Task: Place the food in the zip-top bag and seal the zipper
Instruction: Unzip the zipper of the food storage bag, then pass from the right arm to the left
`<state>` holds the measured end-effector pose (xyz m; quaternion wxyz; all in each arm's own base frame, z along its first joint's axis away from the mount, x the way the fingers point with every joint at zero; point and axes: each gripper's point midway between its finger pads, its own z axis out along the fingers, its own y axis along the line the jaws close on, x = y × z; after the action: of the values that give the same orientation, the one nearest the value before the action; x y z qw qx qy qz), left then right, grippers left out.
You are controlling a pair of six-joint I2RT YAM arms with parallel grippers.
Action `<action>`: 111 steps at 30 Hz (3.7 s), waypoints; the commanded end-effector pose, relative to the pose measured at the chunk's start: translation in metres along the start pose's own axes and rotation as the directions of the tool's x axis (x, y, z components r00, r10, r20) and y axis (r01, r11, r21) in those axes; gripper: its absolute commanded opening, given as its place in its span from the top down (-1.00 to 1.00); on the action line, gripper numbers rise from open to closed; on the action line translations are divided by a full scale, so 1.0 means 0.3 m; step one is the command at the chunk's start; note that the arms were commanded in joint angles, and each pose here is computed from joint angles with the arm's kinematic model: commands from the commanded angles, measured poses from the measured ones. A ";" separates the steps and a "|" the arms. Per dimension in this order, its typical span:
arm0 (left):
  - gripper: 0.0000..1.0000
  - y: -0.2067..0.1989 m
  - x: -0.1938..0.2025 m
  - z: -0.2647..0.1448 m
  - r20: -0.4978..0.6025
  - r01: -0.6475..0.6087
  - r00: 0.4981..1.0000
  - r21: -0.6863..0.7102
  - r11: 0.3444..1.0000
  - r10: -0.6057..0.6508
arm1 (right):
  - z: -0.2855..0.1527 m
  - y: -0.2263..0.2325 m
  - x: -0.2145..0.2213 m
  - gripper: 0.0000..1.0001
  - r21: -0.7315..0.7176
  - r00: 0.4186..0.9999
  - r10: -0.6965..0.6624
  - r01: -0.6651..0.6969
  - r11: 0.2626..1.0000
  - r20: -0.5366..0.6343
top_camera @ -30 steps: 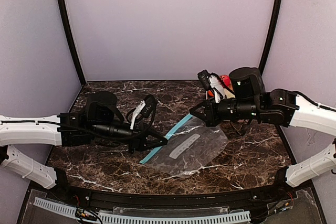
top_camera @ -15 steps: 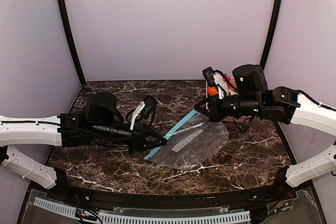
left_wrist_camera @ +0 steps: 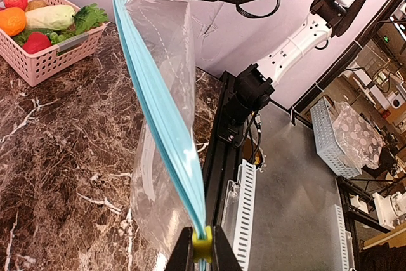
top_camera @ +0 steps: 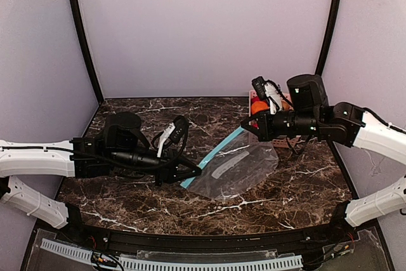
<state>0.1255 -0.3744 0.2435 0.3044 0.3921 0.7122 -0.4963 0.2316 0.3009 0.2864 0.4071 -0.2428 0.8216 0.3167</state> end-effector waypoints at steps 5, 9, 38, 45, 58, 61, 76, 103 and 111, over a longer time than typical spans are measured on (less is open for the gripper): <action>0.99 -0.019 0.046 -0.015 -0.042 0.018 0.999 0.035 0.999 -0.016 | -0.034 -0.088 -0.057 1.00 0.094 0.997 0.006 -0.013 0.995 0.072; 0.99 -0.018 0.046 -0.015 -0.043 0.019 0.999 0.034 0.999 -0.018 | -0.042 -0.096 -0.061 1.00 0.097 0.997 0.009 -0.017 0.995 0.078; 0.99 0.029 0.088 -0.025 -0.064 0.047 0.997 -0.034 0.998 -0.049 | -0.104 -0.116 -0.088 1.00 0.121 0.994 -0.004 -0.009 0.993 0.110; 0.99 0.037 0.098 -0.030 -0.065 0.053 0.996 -0.047 0.997 -0.056 | -0.110 -0.112 -0.092 1.00 0.117 0.994 -0.010 -0.004 0.993 0.112; -0.24 -0.012 -0.030 -0.062 0.055 0.085 0.995 -0.021 0.996 -0.084 | -0.203 0.126 -0.112 1.00 -0.257 0.958 -0.150 0.213 0.943 0.244; -0.43 -0.032 -0.079 -0.079 0.083 0.084 0.993 -0.018 0.996 -0.083 | -0.211 0.182 -0.081 1.00 -0.354 0.955 -0.192 0.264 0.897 0.225; -0.44 -0.018 -0.087 -0.014 0.027 0.147 0.989 -0.017 0.989 -0.146 | -0.175 0.274 0.014 1.00 -0.564 0.961 -0.246 0.273 0.779 0.126; 0.03 0.035 -0.088 0.060 0.014 0.143 0.990 -0.040 0.989 -0.143 | -0.164 0.305 0.071 1.00 -0.654 0.969 -0.244 0.208 0.727 0.036; 0.12 0.048 -0.076 0.072 0.006 0.159 0.987 -0.045 0.986 -0.158 | -0.166 0.306 0.077 1.00 -0.659 0.969 -0.245 0.203 0.725 0.029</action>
<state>0.1464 -0.3957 0.2381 0.2642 0.3305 0.7588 -0.4952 0.1335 0.3237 0.3105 0.3018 -0.4712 0.6454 0.5200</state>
